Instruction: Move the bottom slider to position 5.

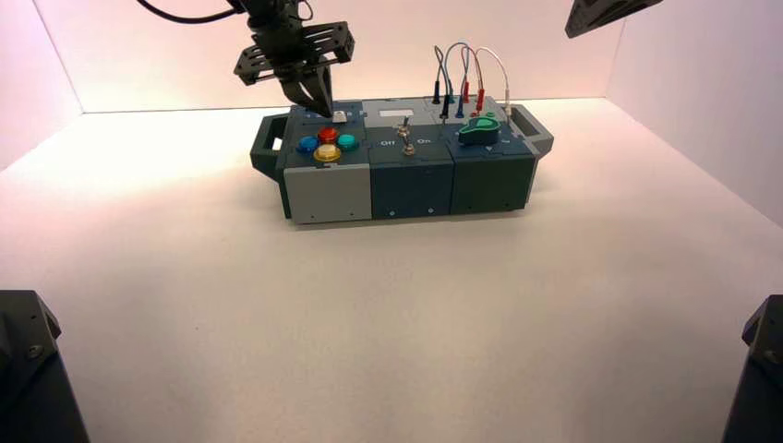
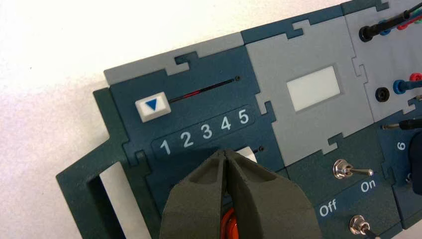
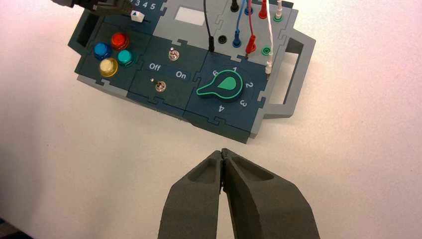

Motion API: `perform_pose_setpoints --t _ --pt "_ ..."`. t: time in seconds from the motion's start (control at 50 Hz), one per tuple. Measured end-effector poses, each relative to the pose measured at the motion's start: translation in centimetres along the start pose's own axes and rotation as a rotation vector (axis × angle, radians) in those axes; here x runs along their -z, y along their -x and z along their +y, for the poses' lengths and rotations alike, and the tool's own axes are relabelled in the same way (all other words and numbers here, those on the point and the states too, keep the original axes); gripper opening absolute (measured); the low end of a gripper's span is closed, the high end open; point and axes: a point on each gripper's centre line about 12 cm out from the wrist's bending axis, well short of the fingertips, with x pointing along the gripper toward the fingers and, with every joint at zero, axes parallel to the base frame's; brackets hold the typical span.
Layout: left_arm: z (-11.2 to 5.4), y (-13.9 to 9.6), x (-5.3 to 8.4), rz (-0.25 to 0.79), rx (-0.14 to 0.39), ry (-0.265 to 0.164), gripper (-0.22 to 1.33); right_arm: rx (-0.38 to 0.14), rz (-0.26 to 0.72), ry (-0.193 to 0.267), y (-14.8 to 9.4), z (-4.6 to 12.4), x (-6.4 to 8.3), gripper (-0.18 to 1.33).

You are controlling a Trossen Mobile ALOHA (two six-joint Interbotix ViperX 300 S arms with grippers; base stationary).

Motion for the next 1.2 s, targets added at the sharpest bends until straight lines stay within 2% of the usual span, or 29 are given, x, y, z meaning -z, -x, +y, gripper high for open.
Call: perform_pose_setpoints --t 0.26,0.58,0.82,1.12,1.2 --pt "-0.7 -0.7 -0.1 0.015 0.01 -0.012 -0.16 0.001 0.0 0.003 0.0 0.0 0.0 -0.14" --pt "-1.0 -1.0 -0.8 0.015 0.017 -0.015 -0.16 0.0 0.001 0.001 0.0 0.0 0.1 -0.14" --pt "-0.9 -1.0 -0.8 0.018 0.017 -0.015 -0.16 0.0 0.0 0.002 0.0 0.0 0.0 -0.14" --pt "-1.7 0.9 -0.4 0.042 0.037 -0.054 -0.16 0.003 -0.001 0.004 0.0 0.0 0.0 -0.14" --pt "-2.1 2.2 -0.3 0.038 0.037 -0.085 -0.16 0.006 -0.006 0.005 0.0 -0.1 0.0 -0.14"
